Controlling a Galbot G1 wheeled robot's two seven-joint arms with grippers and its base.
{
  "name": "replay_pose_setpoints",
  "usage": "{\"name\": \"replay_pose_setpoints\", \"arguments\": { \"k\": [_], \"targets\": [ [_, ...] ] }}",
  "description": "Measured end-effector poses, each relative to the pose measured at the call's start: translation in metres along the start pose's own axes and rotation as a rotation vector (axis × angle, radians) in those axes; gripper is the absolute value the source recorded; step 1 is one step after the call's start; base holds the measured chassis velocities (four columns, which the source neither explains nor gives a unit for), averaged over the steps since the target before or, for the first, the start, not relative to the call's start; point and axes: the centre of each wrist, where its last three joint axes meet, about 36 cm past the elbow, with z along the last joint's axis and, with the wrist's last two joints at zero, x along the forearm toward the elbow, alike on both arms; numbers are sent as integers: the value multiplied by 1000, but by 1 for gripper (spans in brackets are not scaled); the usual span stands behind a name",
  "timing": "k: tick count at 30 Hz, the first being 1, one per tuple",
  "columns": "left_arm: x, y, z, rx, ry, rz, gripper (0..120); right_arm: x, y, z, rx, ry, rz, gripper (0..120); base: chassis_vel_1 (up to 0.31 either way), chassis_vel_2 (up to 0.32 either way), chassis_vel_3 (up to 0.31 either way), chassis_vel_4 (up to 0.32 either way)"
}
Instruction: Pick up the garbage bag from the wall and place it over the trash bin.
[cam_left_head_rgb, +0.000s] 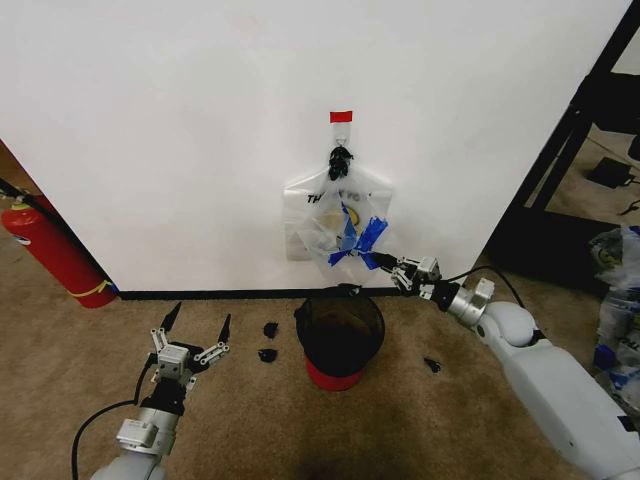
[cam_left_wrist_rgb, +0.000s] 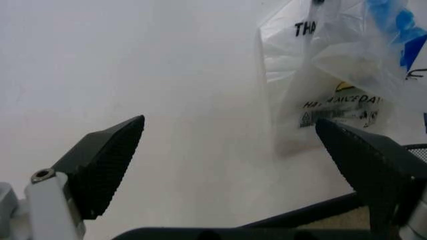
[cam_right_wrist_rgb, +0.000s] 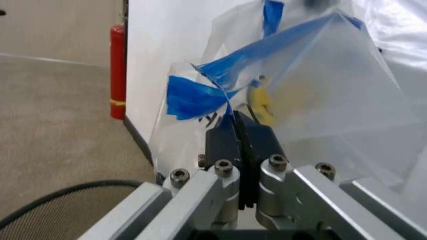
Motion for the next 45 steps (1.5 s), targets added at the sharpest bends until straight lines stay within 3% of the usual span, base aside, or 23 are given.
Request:
{"name": "replay_pose_setpoints", "arguments": {
  "k": [5, 12, 20, 25, 34, 43, 45],
  "targets": [
    [-4, -1, -4, 9, -24, 5, 100, 11, -2, -3, -8, -11, 2, 0, 0, 0, 0, 0],
    [-32, 7, -28, -17, -160, 68, 100, 22, 16, -12, -136, -165, 63, 0, 0, 0, 0, 0],
    [-73, 18, -53, -140, -230, 269, 100, 25, 30, -34, -260, -300, 110, 0, 0, 0, 0, 0],
    [-105, 32, -57, -221, -236, 398, 100, 25, 30, -37, -263, -306, 112, 0, 0, 0, 0, 0],
    [-167, 68, -47, -287, -252, 512, 100, 37, 31, -32, -253, -286, 138, 0, 0, 0, 0, 0],
    [-209, 80, -51, -350, -291, 605, 100, 46, 26, -32, -240, -270, 152, 0, 0, 0, 0, 0],
    [-220, 80, -53, -403, -297, 628, 100, 47, 26, -31, -239, -268, 154, 0, 0, 0, 0, 0]
  ]
}}
